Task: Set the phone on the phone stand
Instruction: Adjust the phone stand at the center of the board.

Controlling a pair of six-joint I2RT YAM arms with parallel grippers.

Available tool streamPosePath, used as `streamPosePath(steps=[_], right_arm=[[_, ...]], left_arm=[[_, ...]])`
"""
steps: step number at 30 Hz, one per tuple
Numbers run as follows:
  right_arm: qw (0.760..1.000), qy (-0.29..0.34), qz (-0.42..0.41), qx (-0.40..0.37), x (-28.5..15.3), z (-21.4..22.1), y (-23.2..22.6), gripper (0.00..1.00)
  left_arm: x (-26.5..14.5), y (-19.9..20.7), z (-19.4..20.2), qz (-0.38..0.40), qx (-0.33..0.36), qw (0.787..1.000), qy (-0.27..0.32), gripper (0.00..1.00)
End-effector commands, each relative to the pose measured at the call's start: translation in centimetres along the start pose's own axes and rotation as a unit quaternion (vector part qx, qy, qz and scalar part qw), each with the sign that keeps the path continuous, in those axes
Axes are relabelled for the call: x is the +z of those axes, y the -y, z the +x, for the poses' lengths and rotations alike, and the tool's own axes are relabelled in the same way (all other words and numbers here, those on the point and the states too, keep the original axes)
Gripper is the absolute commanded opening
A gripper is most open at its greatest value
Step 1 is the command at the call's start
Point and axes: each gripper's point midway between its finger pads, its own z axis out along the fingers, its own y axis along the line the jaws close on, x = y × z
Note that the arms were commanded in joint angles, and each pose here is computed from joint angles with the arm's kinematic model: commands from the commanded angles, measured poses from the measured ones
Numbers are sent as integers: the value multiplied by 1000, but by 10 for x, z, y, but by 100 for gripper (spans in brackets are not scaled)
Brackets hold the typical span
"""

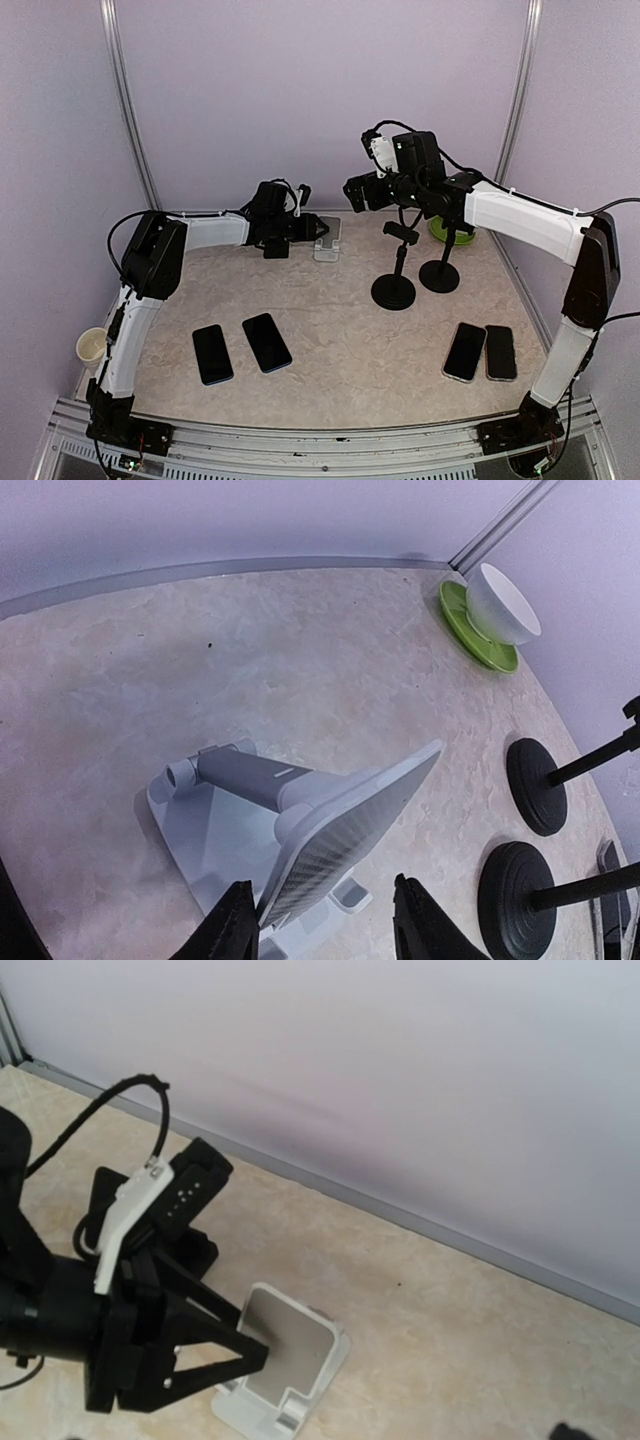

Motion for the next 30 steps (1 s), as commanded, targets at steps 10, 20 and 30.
streamPosePath(steps=[10, 20, 30], right_arm=[[1000, 15, 3, 2, 0, -16, 2, 100], [1000, 11, 4, -1, 2, -17, 2, 100], [1000, 8, 0, 1, 5, -14, 1, 100]], left_arm=[[4, -28, 8, -15, -24, 1000, 5, 49], [6, -19, 19, 10, -29, 1000, -3, 49], [-5, -12, 28, 17, -20, 999, -27, 51]])
